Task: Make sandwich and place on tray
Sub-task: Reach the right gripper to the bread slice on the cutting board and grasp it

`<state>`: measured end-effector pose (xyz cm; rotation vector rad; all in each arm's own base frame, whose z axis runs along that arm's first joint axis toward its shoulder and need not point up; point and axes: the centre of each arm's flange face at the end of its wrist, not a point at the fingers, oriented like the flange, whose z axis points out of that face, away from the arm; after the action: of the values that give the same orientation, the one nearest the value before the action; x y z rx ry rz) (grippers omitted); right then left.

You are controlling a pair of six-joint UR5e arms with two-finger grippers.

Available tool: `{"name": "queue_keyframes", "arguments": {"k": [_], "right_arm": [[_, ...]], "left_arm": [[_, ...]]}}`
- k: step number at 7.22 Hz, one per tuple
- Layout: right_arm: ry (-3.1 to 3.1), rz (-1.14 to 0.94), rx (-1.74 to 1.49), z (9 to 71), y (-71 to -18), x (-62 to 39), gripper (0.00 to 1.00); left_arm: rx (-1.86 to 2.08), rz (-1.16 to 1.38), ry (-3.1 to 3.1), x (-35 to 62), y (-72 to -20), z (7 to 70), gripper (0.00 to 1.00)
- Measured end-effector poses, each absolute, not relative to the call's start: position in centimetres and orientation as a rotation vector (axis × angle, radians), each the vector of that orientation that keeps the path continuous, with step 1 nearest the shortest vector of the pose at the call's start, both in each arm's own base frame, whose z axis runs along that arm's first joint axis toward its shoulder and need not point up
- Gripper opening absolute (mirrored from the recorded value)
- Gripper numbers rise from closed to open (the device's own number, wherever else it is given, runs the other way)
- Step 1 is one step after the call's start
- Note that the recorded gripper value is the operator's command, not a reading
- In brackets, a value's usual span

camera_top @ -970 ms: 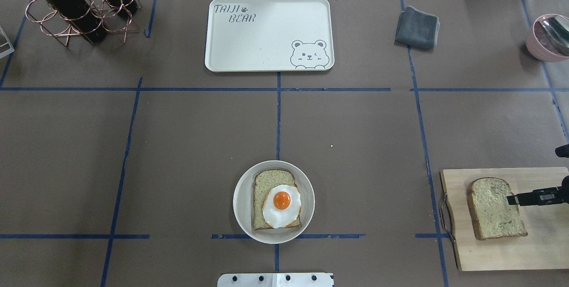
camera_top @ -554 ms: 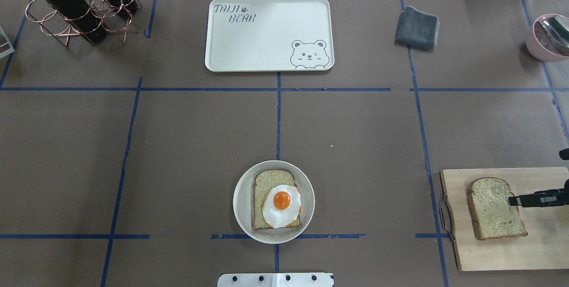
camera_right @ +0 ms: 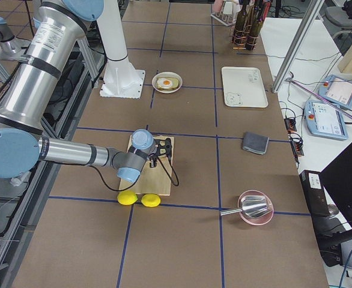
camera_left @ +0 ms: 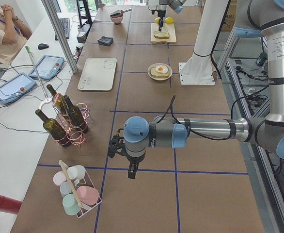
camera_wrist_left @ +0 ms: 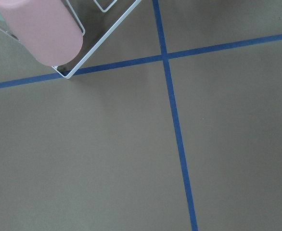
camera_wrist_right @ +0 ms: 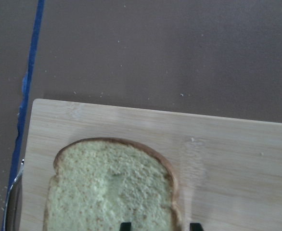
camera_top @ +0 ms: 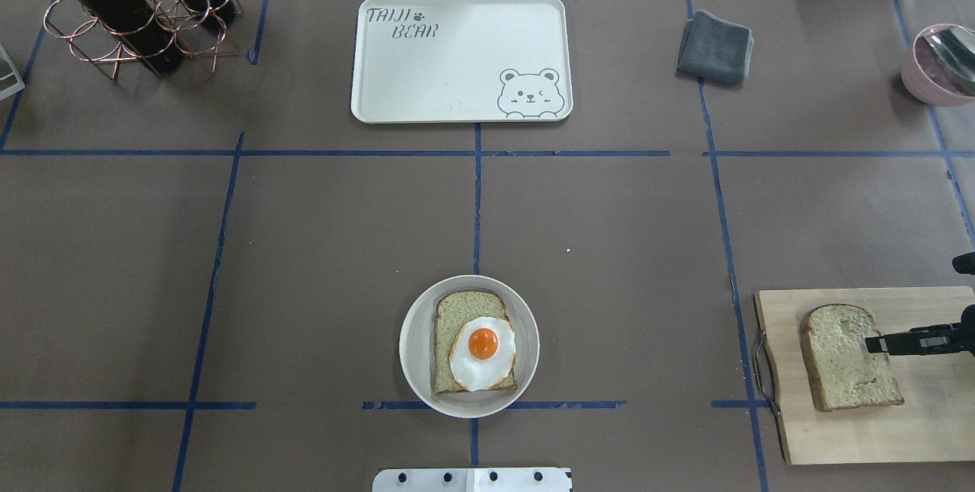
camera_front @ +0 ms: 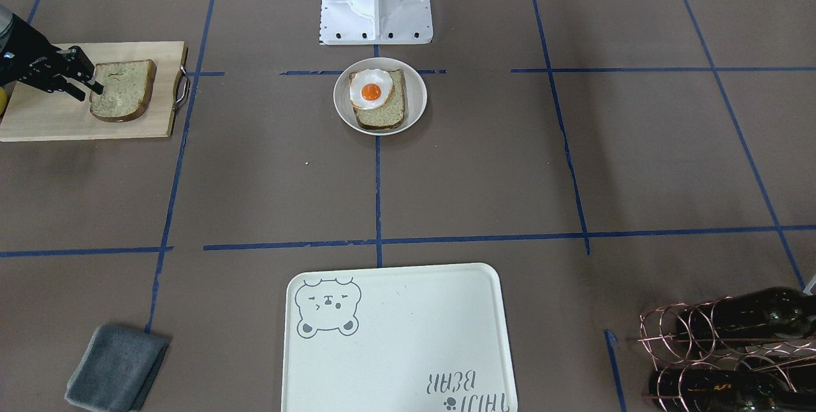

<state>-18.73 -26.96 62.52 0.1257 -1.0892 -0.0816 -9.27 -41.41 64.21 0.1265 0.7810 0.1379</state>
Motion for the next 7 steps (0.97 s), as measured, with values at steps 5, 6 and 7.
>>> {"name": "queue_keyframes", "arguments": {"k": [5,6,7], "right_arm": [[-1.09,-0.094,0.121,62.47,-26.72,-19.13,0.0],[-1.092,-0.098,0.123,62.35,-26.7,-19.19,0.0],[-1.094,-0.1,0.124,62.2,-26.71,-19.25,0.0]], "left_arm": [[0.126,0.138,0.781,-9.27,-41.41,64.27,1.0],[0.127,0.138,0.781,-9.27,-41.41,64.24,1.0],[0.127,0.139,0.781,-9.28,-41.43,64.21,1.0]]}}
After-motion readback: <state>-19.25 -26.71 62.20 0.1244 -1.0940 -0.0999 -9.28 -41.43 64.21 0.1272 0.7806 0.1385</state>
